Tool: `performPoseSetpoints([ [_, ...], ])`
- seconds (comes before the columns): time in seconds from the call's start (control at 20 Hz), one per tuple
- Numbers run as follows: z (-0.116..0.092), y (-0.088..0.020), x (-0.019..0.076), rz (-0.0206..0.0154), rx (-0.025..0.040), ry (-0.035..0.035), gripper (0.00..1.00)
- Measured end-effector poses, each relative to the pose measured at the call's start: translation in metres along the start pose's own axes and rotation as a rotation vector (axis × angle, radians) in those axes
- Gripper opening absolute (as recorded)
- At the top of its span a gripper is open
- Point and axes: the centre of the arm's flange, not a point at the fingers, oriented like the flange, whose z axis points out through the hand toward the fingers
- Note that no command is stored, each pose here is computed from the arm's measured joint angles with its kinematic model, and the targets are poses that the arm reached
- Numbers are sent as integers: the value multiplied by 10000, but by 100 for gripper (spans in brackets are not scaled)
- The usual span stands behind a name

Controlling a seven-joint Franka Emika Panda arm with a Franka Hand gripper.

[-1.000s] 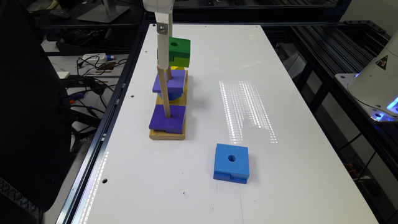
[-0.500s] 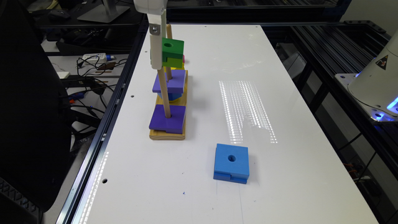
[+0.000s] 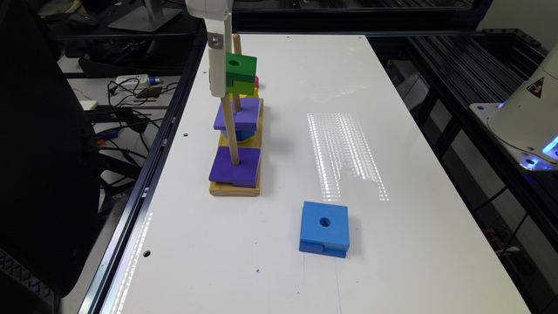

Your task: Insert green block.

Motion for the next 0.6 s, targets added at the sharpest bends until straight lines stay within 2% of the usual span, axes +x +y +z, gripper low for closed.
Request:
performPoseSetpoints([
  [0.5, 0, -1, -1, -2, 0, 0, 0],
  [0.6, 0, -10, -13, -24, 5, -6, 0],
])
